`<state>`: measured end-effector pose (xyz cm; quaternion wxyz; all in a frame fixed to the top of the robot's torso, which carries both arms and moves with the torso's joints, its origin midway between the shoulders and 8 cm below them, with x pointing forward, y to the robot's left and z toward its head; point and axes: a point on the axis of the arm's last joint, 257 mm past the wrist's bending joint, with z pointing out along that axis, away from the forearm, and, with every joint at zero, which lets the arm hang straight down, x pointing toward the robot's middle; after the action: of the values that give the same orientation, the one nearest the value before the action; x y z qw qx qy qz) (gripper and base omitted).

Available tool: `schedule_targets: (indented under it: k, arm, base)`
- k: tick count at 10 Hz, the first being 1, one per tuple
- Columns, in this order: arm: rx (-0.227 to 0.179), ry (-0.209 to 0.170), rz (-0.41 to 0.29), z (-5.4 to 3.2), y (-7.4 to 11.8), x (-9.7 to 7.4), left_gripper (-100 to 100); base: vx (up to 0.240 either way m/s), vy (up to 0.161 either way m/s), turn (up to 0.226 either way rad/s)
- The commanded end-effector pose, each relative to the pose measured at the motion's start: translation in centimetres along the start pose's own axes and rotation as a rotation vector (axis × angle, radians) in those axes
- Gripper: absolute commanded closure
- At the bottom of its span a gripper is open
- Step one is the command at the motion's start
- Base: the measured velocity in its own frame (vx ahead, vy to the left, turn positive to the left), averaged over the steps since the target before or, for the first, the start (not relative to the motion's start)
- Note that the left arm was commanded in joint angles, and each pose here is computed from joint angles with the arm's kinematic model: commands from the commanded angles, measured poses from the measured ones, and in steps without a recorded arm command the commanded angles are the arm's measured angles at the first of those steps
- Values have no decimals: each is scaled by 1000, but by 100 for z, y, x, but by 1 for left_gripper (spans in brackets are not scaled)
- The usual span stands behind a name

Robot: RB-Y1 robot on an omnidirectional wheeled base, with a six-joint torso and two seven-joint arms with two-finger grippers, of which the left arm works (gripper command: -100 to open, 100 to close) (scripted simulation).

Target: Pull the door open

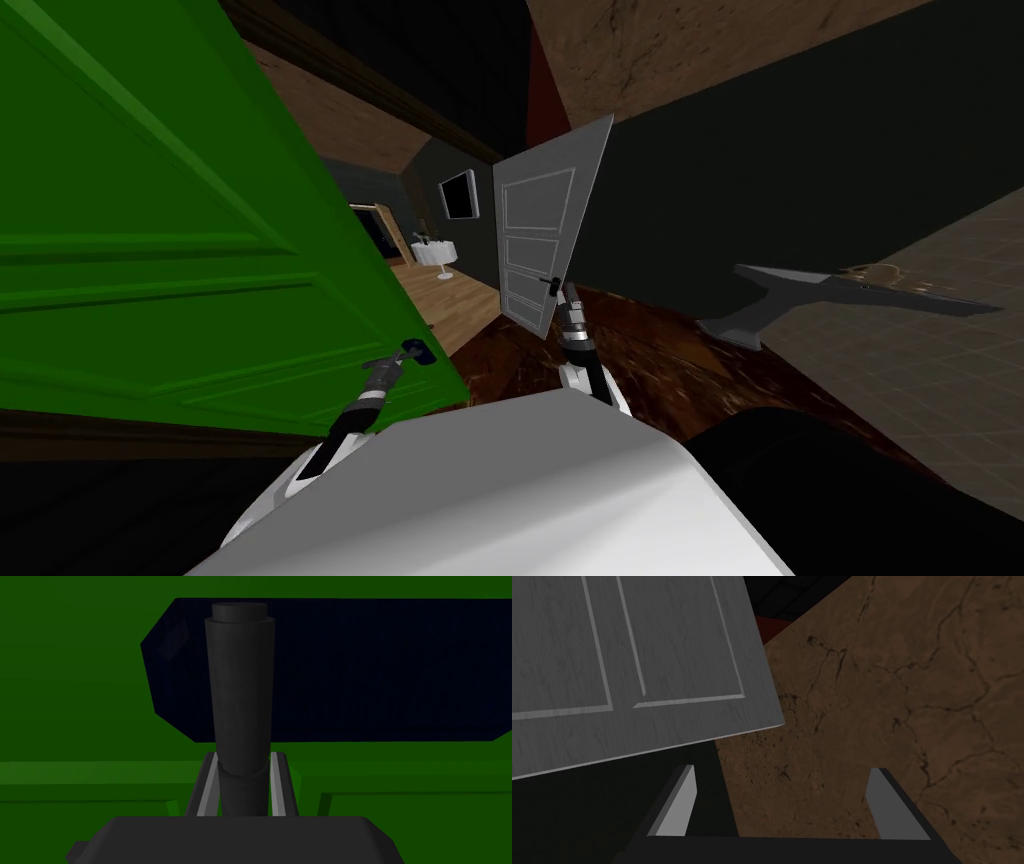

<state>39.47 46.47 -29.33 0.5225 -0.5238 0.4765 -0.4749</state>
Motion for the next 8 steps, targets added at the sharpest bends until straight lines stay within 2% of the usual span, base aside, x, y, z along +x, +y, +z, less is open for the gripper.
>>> schedule_targets:
  k: [1, 2, 8]
  arm:
    - [0, 0, 0, 0, 0, 0, 100]
    - [-4, 15, -1, -72, 26, 7, 100]
    - [2, 70, 1, -274, 2, -6, 100]
  base:
    - [-95, 8, -24]
    - [-164, 35, -142]
    - [-204, 58, -146]
